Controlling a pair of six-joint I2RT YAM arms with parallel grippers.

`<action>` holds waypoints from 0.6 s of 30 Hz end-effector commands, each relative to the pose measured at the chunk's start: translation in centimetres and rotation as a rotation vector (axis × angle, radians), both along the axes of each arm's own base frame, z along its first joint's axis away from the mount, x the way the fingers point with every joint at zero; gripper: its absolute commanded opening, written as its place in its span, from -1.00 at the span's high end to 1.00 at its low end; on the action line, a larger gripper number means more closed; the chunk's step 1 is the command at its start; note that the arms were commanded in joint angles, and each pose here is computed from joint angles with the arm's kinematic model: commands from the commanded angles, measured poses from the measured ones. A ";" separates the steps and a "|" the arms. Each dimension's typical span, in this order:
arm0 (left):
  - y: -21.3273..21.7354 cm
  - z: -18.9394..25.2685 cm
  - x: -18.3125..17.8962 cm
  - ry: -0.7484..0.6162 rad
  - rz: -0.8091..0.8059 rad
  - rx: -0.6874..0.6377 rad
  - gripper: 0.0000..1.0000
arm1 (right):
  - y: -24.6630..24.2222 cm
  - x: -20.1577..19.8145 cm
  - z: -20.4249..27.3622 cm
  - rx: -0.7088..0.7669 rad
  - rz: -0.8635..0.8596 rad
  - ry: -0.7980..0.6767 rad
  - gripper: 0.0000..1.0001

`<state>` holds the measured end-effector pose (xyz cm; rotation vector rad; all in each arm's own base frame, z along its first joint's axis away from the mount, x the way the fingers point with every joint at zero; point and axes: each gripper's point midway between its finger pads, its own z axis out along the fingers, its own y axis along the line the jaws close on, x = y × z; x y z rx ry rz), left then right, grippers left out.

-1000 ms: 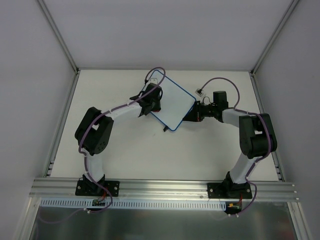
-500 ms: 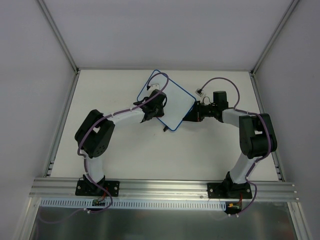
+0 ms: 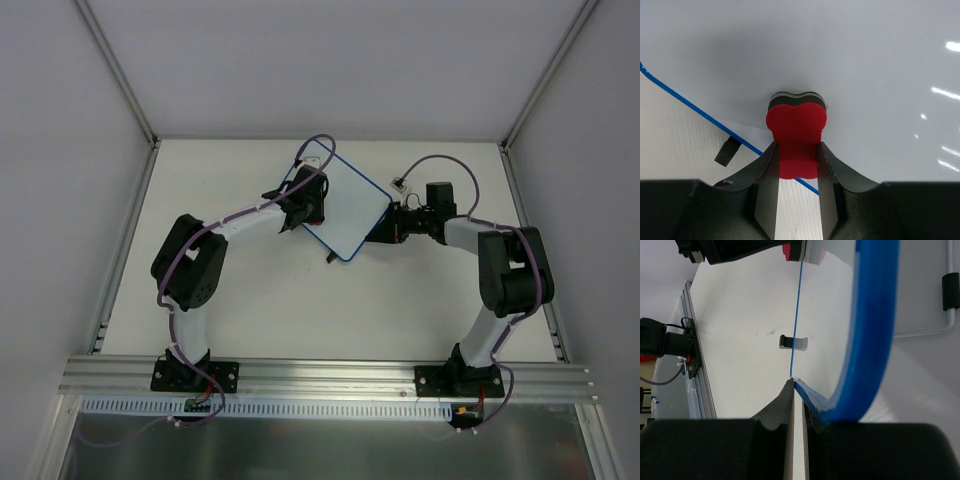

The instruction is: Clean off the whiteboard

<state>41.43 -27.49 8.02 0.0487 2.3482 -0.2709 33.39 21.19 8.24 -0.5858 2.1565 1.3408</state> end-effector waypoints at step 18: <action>1.0 5.4 -1.5 -0.121 -0.140 -0.003 1.00 | 0.1 -0.4 -1.3 -0.087 -0.019 -0.011 0.13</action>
